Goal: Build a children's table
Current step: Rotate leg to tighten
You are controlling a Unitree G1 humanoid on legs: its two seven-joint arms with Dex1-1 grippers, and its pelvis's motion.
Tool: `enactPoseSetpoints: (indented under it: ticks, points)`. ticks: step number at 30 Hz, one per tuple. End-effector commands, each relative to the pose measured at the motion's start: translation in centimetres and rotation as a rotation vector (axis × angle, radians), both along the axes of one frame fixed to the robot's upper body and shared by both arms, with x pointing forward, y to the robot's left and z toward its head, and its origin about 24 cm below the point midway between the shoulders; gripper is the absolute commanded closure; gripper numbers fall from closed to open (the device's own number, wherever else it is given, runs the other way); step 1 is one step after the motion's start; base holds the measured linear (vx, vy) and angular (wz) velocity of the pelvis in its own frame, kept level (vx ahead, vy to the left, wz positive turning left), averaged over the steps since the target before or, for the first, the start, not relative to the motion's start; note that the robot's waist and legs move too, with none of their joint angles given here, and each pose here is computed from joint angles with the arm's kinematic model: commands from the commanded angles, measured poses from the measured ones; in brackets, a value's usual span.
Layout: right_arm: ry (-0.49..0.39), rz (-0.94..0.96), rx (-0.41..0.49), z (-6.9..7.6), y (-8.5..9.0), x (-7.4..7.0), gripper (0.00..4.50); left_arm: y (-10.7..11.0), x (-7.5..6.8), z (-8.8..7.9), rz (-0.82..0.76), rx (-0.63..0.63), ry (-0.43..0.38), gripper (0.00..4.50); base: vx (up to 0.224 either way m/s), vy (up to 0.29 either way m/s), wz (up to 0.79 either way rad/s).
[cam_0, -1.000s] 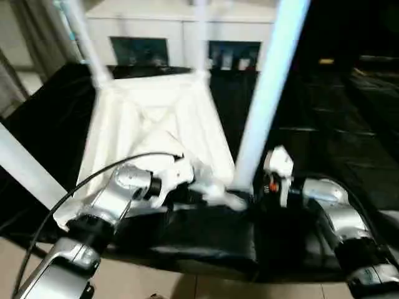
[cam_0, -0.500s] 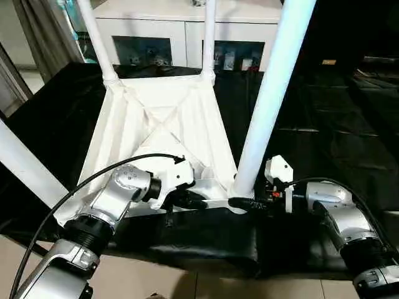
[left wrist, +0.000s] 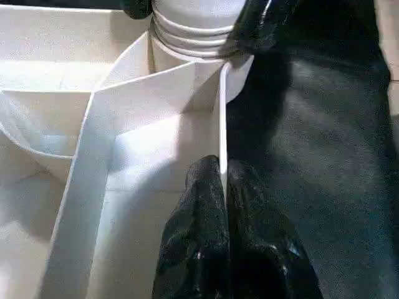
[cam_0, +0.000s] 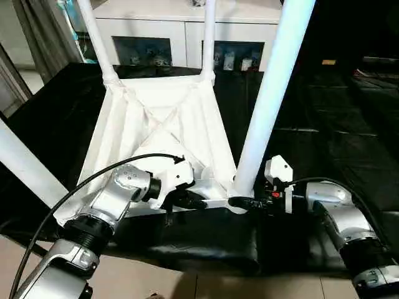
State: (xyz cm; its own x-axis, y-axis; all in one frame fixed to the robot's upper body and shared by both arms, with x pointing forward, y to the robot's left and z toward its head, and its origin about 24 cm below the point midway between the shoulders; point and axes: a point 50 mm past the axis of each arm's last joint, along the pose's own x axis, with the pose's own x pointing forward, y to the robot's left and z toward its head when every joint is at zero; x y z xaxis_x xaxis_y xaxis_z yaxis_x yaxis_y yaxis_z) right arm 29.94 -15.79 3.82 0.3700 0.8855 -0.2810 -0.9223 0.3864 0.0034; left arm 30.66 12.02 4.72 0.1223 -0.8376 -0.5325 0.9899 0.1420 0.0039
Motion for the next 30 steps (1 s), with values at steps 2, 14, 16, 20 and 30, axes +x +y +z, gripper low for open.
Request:
enactPoseSetpoints:
  ticks: [2, 14, 16, 20, 30]
  points:
    - [-0.013, -0.22, -0.028, -0.6, -0.3, 1.4, 1.85, -0.7, 0.5, -0.8, 0.059, 0.025, 0.009, 4.5, 0.0, 0.0, 0.0]
    - [0.062, -0.783, 0.037, -2.2, 5.0, 4.2, 1.86, -4.6, 3.9, -1.8, 0.523, 0.04, -0.017, 4.5, -0.013, -0.002, 0.0]
    - [0.058, -0.807, 0.02, -2.3, 5.6, 4.4, 1.86, -4.9, 4.1, -1.8, 0.545, 0.041, -0.017, 4.5, 0.0, 0.0, 0.0]
    - [0.033, -0.757, -0.017, -2.2, 7.1, 4.4, 1.86, -5.2, 4.1, -2.1, 0.551, 0.067, -0.014, 4.5, 0.0, 0.0, 0.0]
    - [-0.019, -0.732, 0.054, -1.3, 6.1, 4.7, 0.69, -4.2, 3.9, -2.5, 0.492, 0.076, 0.018, 4.5, 0.0, 0.0, 0.0]
